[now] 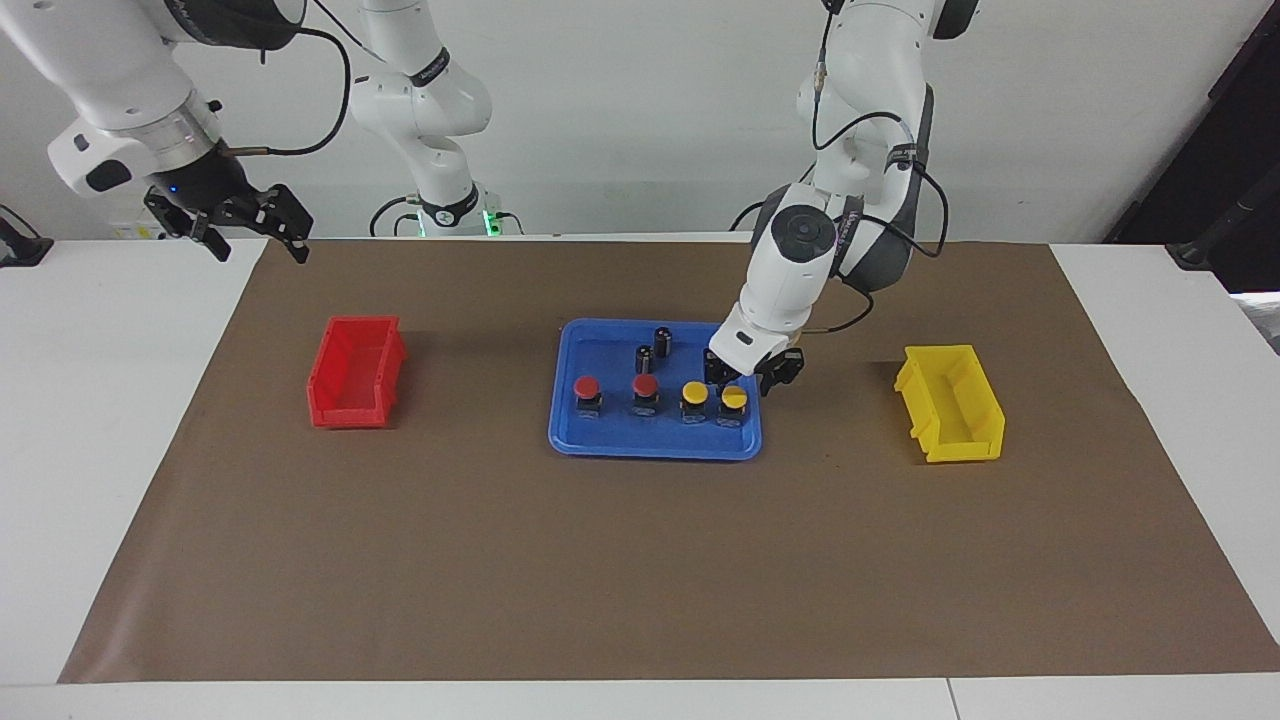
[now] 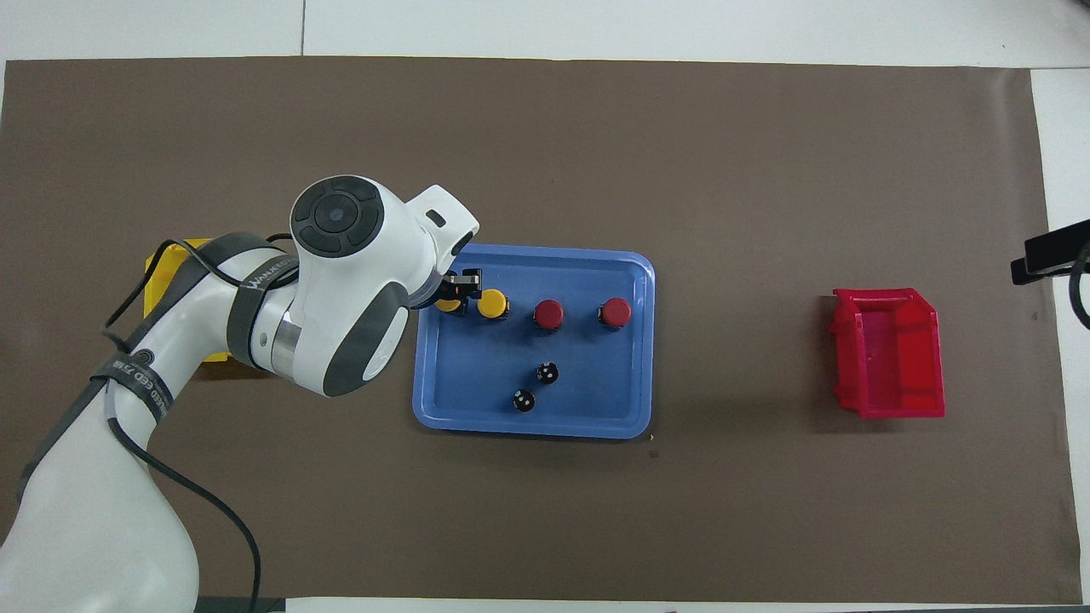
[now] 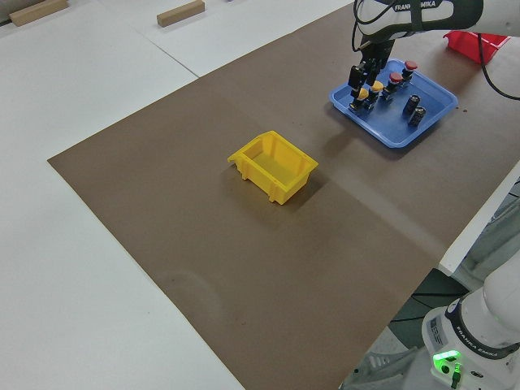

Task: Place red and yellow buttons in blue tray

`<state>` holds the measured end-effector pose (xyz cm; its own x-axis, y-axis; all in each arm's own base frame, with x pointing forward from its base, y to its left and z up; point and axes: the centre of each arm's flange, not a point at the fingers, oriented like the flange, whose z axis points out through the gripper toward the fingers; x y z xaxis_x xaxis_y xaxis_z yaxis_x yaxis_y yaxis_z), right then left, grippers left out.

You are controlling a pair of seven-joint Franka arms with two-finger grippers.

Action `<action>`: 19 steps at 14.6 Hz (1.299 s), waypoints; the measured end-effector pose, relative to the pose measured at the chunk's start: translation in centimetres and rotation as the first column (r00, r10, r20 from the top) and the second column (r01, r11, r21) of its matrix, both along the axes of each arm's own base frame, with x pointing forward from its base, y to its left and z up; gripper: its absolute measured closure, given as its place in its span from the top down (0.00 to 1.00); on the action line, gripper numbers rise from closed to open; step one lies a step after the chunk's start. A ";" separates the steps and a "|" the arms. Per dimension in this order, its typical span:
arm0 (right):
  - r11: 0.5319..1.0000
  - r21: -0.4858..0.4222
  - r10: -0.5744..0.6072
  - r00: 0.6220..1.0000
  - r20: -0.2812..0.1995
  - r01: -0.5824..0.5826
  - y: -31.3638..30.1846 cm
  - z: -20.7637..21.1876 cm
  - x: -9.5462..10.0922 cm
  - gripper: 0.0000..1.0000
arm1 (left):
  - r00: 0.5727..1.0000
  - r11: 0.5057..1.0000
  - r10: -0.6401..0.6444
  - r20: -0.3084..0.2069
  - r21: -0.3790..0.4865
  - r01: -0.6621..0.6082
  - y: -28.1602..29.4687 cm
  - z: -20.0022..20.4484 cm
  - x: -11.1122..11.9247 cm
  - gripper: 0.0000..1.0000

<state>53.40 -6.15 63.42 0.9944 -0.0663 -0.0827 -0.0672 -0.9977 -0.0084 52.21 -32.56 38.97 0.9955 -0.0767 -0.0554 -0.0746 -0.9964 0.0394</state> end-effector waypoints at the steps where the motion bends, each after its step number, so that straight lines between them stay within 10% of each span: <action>1: 1.000 0.000 -0.001 1.000 -0.003 0.001 -0.1 0.0 0.0 1.00 | 1.000 1.000 0.005 0.001 0.000 -0.005 0.3 0.7 0.2 0.99; 10: 1.000 0.003 0.000 1.000 -0.024 0.000 0.0 -0.1 -0.3 1.00 | 0.983 0.983 0.182 0.029 -0.009 -0.182 13.0 12.6 1.2 1.00; 19: 1.000 0.003 -0.002 1.000 -0.024 0.002 -0.1 -0.1 -0.3 1.00 | 1.000 0.999 0.030 0.002 0.024 -0.030 29.0 18.4 -0.2 1.00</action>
